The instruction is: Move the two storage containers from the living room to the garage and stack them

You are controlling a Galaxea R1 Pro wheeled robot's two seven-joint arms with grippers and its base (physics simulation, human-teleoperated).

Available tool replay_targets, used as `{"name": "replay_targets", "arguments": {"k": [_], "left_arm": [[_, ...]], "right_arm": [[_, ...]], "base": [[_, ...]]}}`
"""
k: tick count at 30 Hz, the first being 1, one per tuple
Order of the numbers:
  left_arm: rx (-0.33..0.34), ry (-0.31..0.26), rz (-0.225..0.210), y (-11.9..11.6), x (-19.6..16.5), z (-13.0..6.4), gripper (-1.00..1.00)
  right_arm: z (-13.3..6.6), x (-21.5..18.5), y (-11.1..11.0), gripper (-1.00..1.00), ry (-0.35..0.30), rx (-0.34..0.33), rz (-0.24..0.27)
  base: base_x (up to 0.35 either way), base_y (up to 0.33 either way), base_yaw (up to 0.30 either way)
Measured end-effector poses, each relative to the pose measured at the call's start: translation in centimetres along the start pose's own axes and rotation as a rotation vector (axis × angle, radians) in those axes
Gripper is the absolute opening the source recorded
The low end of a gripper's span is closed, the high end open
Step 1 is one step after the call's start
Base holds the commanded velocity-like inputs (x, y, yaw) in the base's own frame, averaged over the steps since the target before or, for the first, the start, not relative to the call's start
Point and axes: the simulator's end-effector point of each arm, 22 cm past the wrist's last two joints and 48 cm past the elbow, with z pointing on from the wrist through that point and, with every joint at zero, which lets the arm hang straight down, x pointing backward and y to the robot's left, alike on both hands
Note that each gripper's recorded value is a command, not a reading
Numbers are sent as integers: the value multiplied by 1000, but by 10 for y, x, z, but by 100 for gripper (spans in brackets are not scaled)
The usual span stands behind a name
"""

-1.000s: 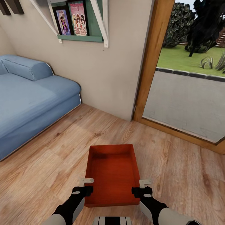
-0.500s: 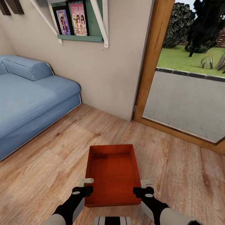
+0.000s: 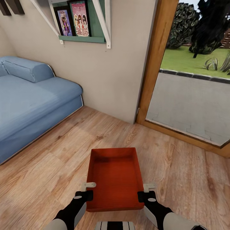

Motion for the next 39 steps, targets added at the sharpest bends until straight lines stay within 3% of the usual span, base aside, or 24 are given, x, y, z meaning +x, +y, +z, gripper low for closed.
{"name": "replay_targets", "arguments": {"k": [18, 39], "left_arm": [[6, -4, 1, -3, -1, 0, -100], [8, -2, 2, 0, -32, -37, -100]], "right_arm": [[0, 0, -1, -100, -1, 0, -2], [-36, -32, -5, -100, 0, 1, 1]], "base": [[0, 0, 0], [0, 0, 0]]}}
